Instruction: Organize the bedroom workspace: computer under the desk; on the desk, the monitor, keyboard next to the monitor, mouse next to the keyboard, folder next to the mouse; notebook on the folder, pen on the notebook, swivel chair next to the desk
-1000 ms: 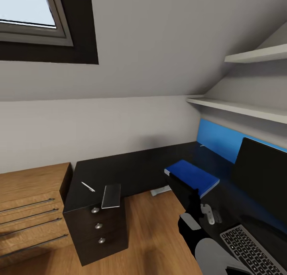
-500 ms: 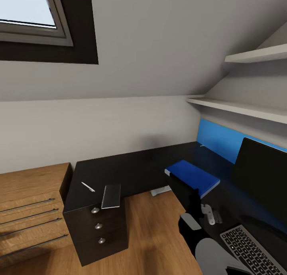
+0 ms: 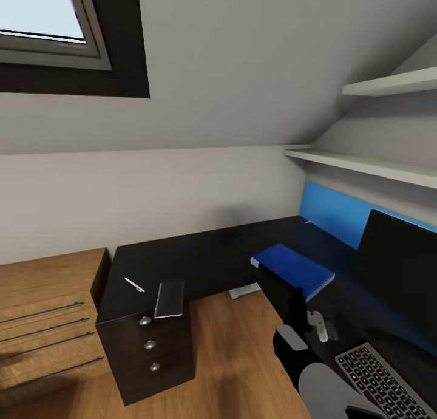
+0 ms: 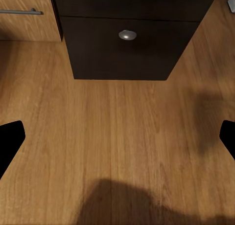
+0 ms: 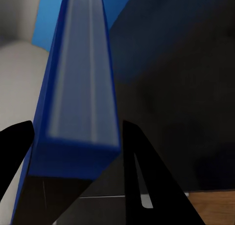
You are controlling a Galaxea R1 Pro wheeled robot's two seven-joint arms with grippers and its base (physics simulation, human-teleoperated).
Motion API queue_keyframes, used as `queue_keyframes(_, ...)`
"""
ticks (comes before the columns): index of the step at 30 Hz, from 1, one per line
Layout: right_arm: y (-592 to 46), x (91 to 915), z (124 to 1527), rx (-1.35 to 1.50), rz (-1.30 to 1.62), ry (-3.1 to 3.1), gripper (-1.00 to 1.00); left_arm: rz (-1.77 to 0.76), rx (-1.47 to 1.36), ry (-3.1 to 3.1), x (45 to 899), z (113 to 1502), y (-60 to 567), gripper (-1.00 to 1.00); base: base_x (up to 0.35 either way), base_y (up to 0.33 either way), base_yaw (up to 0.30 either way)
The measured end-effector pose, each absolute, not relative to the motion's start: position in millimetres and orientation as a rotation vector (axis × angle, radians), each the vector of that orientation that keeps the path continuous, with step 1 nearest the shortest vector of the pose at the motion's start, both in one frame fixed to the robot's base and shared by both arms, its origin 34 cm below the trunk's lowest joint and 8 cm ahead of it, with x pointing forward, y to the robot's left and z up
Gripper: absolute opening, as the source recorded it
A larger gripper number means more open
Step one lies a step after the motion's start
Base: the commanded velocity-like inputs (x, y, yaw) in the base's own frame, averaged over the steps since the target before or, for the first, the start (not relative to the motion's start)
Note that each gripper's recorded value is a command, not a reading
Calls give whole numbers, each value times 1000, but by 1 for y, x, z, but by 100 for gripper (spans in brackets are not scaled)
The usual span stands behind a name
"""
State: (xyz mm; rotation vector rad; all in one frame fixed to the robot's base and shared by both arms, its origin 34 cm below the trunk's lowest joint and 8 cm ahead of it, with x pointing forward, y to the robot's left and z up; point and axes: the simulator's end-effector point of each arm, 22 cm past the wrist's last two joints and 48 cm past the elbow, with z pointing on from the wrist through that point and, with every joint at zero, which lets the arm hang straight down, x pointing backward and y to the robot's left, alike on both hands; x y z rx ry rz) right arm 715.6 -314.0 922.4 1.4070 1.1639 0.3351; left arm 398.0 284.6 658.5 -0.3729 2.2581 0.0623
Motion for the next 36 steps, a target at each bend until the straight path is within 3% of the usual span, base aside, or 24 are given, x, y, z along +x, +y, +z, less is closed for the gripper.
queue_keyframes(36,-313,717,926,1391,332,1162,-100,63,-372,2257,398,659,285,100,0,0,0)
